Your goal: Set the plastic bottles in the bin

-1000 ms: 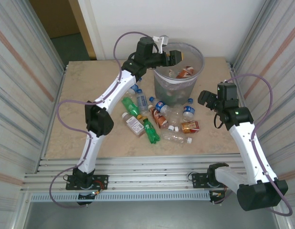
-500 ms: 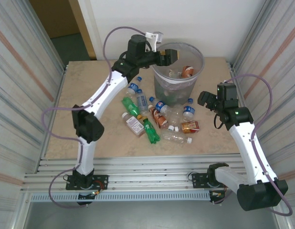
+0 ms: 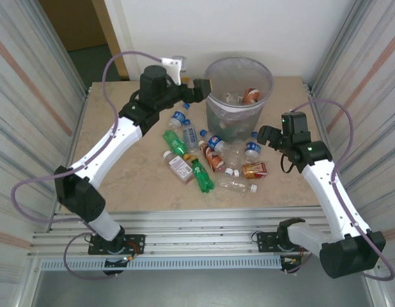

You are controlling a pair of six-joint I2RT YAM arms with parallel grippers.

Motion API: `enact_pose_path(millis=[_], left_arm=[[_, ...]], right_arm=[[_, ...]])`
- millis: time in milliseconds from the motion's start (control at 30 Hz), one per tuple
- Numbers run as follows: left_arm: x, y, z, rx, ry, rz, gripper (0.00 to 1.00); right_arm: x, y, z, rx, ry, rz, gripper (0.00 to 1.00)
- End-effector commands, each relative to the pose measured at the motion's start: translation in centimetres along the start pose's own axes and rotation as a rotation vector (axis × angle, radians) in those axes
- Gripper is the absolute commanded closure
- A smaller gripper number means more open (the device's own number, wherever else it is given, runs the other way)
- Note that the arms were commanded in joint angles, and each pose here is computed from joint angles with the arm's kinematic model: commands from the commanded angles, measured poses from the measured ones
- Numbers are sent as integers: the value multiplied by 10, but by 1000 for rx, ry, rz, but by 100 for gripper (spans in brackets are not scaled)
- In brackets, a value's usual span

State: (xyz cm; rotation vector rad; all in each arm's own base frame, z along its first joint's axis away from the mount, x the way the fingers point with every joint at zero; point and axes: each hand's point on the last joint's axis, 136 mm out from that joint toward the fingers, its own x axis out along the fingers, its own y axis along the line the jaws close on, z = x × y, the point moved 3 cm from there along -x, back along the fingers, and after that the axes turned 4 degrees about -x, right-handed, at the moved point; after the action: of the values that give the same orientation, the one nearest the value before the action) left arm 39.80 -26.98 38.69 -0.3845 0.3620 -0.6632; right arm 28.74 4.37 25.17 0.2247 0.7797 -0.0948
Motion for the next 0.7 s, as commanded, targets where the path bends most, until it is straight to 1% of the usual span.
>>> enact_pose_path(millis=[0,100,200,400,500,600,667], left_arm=[[-29,19,7,10,-103,107,1],[-49,41,-7,-43,-120,166,1],[-68,68,-24,-103,-135,233,1],[-106,132,-69,-200,-118,446,1],[-124,161,-93,-279,-103,533,1],[-140,181,-111,-356,-111,580,1],[-147,188,-116,-379,-124,594,1]], right_arm=[[5,9,-9,8,20,3,1],[7,31,-19,-30,34,35,0],[8,56,-33,-82,57,61,1],[11,108,-66,-193,148,131,5],[11,130,-84,-255,204,151,8],[13,153,-106,-320,265,184,9],[17,165,-119,-362,306,188,11]])
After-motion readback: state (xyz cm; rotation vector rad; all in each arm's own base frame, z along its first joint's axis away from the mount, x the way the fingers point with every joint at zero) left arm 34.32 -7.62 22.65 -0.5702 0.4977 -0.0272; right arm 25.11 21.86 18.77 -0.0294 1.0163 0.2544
